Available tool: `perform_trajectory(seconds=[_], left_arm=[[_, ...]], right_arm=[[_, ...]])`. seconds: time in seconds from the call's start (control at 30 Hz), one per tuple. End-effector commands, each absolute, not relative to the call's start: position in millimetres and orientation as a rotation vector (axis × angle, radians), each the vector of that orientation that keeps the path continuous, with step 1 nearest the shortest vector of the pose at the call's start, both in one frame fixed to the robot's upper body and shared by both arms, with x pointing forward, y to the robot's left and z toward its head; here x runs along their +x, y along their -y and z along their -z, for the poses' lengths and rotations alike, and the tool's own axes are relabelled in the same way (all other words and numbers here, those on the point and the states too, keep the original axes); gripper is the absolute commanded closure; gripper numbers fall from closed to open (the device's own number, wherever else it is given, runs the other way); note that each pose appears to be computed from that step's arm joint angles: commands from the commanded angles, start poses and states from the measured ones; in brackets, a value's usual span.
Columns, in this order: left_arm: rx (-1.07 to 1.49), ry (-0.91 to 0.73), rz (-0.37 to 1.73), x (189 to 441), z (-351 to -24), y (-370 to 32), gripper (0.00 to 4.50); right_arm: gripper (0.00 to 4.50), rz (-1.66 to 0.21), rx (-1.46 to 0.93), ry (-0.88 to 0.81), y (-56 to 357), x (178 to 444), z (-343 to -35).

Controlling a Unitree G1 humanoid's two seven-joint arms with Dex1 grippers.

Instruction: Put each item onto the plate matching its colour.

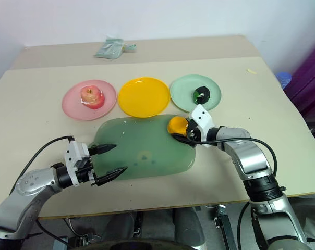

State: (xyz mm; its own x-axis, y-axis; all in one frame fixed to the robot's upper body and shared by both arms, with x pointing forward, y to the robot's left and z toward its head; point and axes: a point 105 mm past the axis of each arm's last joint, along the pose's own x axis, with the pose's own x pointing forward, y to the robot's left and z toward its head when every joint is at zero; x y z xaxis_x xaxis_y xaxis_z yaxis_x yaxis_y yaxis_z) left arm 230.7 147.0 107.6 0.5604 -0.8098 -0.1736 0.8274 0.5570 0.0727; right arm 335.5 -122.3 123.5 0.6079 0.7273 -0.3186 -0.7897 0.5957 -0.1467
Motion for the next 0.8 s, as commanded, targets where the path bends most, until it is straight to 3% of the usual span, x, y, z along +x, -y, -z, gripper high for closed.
perform_trajectory(seconds=[0.03, 0.23, 0.4, 0.47, 0.53, 0.7, 0.8], left_arm=[[0.161, -0.063, 0.842, 240, -127, -168, 0.0], [0.137, -0.034, 0.534, 253, -133, -222, 0.0], [0.14, -0.037, 0.489, 247, -134, -228, 0.0], [0.141, -0.031, 0.484, 245, -136, -224, 0.0], [0.143, -0.024, 0.468, 243, -139, -223, 0.0], [0.148, -0.021, 0.397, 238, -143, -230, 0.0], [0.173, -0.052, 0.328, 230, -142, -252, 0.0]], right_arm=[[1.6, -0.908, -0.268, -0.079, 93, 343, -167], [1.6, -0.806, -0.181, -0.077, 36, 393, -180], [1.6, -0.77, -0.143, -0.11, 7, 424, -175], [0.57, -0.747, -0.145, -0.094, 9, 433, -178], [0.05, -0.748, -0.156, -0.038, 14, 435, -189], [0.05, -0.773, -0.232, 0.077, 60, 424, -207], [0.05, -0.848, -0.258, 0.125, 106, 394, -211]])
